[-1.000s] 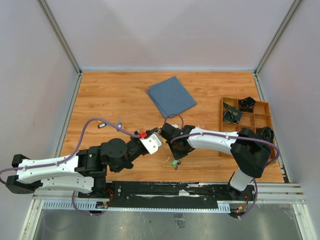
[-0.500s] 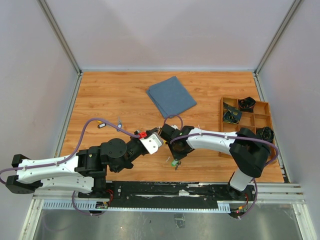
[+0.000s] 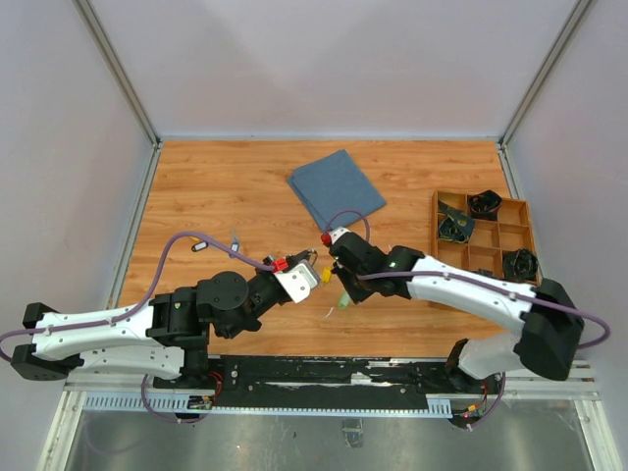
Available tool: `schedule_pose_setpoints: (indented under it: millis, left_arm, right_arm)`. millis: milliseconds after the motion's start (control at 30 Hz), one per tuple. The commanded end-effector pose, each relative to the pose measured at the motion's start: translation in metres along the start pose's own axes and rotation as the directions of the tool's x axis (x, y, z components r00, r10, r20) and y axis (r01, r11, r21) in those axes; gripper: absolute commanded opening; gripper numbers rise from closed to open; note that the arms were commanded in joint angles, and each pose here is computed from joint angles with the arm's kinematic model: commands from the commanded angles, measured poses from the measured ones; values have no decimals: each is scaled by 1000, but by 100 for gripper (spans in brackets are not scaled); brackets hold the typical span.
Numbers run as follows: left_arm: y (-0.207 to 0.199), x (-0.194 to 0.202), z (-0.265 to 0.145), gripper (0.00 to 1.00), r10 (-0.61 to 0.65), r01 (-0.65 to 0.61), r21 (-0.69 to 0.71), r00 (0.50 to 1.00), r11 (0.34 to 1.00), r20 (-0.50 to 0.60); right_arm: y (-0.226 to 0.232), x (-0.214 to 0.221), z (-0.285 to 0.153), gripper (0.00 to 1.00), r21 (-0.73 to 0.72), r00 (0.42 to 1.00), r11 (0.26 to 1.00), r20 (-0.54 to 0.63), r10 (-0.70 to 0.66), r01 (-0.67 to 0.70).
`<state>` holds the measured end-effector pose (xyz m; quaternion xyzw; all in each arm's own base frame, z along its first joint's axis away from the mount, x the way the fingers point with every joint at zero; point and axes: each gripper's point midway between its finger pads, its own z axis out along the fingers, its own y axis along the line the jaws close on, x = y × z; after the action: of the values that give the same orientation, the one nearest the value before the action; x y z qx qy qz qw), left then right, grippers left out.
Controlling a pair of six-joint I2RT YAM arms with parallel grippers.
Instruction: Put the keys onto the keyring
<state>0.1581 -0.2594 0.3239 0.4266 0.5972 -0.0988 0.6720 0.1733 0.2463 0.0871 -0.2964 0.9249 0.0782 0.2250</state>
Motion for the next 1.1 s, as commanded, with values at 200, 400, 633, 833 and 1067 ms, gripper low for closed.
schedule_pose_setpoints:
  millis: [200, 400, 633, 833, 1067]
  left_arm:
    - [5, -17, 2, 1, -29, 29, -10, 998, 1000, 56]
    - [4, -23, 4, 1, -24, 25, -5, 997, 1000, 67]
    - [2, -26, 7, 0, -17, 17, 1, 998, 1000, 68]
    - [7, -25, 4, 1, -15, 16, -12, 998, 1000, 57]
    - [6, -25, 4, 1, -15, 16, -8, 998, 1000, 62]
  right_arm:
    - [-4, -76, -104, 1, -9, 809, 899, 440, -390, 439]
    - [14, -90, -158, 1, -23, 661, 811, 593, -460, 584]
    - [-75, -29, -89, 0, 23, 926, 926, -49, -374, 376]
    - [-47, -27, -83, 0, -73, 944, 941, 32, -329, 331]
    - [-49, -26, -80, 0, -250, 986, 956, 109, -128, 152]
